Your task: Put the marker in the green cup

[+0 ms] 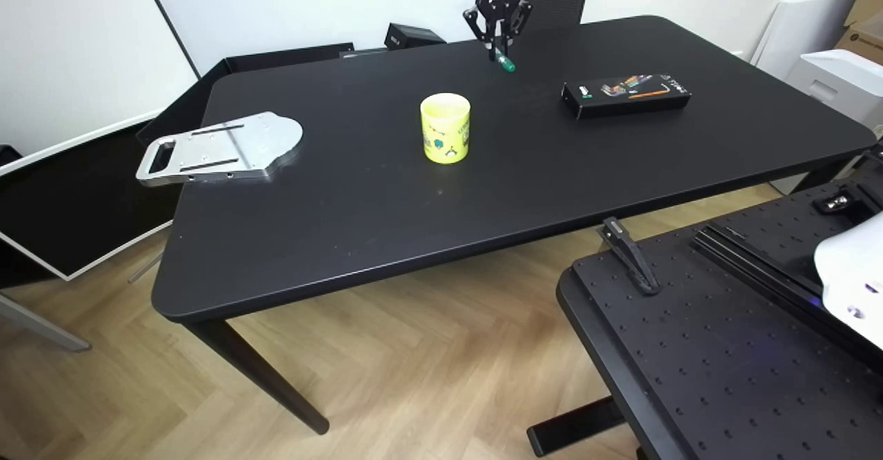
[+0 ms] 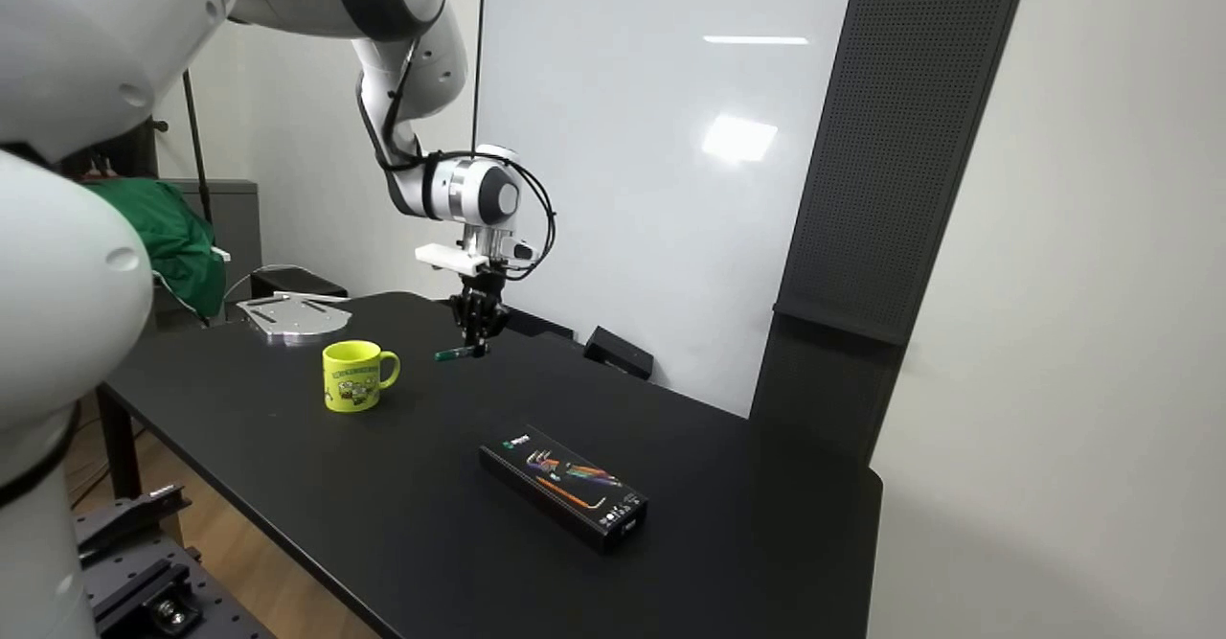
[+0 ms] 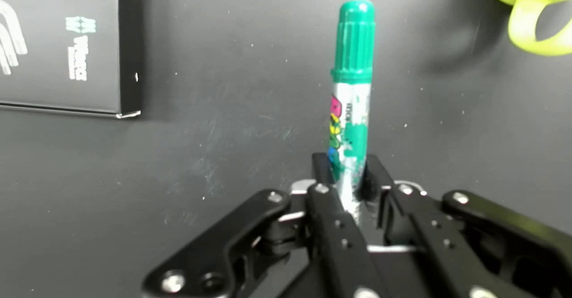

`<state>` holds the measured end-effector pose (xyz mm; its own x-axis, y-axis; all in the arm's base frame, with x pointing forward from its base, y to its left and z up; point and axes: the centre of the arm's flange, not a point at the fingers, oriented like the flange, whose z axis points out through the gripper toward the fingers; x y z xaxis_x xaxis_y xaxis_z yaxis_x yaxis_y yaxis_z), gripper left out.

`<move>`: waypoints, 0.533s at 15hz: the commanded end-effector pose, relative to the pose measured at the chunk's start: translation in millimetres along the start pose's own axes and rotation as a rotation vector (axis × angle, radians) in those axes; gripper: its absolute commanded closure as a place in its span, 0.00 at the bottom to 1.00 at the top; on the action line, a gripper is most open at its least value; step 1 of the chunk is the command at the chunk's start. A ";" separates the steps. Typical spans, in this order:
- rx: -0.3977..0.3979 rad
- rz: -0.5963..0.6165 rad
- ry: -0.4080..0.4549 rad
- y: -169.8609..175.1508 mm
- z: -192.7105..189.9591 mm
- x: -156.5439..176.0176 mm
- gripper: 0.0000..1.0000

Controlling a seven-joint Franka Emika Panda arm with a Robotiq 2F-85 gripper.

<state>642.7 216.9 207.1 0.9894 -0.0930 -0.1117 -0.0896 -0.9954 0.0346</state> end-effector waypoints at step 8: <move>0.056 -0.114 -0.117 -11.3 -14.9 -29.1 0.95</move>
<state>626.5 226.6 221.6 0.9745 -0.0033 -0.2242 -0.0026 -1.0000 0.0033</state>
